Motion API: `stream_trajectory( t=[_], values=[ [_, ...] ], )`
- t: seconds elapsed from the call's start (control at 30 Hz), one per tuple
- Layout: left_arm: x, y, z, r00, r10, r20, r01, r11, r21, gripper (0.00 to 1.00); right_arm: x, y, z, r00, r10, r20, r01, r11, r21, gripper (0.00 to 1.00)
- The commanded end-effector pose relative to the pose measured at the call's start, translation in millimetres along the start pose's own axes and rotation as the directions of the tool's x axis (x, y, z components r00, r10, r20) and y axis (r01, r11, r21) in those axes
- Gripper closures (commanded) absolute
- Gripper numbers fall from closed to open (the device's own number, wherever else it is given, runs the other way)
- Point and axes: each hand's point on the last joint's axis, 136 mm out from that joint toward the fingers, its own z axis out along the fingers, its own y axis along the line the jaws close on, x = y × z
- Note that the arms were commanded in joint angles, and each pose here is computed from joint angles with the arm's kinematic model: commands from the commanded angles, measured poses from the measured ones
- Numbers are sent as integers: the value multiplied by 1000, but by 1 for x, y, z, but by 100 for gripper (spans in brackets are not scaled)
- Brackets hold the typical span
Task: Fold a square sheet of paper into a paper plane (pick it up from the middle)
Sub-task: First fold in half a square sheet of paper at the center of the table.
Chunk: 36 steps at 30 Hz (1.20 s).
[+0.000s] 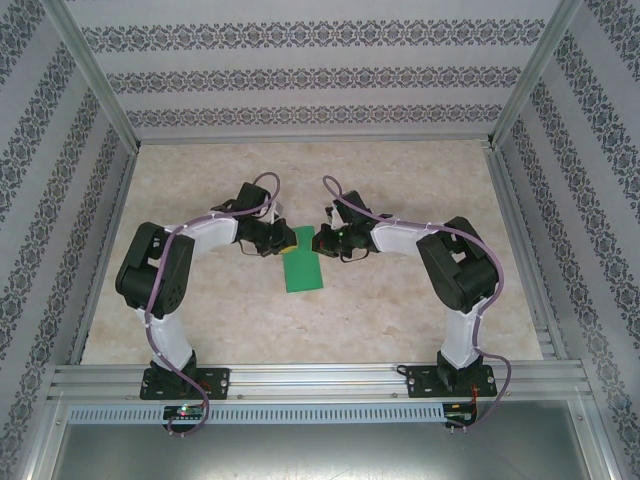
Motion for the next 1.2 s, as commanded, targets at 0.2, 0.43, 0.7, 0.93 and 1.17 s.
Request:
stream_trajectory(
  t=[0.2,0.43,0.7,0.93,1.17],
  values=[
    [-9,-16,24,996,22,-83,-15,997,79,91,12,-7,9,998,66,-6,-67,998,-10,100],
    [-8,-19,34,994,32,-106,-21,995,97,93,14,-8,16,997,77,-4,-77,997,-8,100],
    [-16,-20,47,996,18,-90,-8,993,114,94,11,-11,24,999,54,2,-54,998,-11,100],
    [-9,-23,63,994,33,-100,-23,995,96,96,13,-5,20,999,31,8,-31,998,-57,100],
    [-10,-11,68,997,-9,-73,14,998,60,98,14,-6,1,999,19,48,-16,998,-54,100]
  ],
)
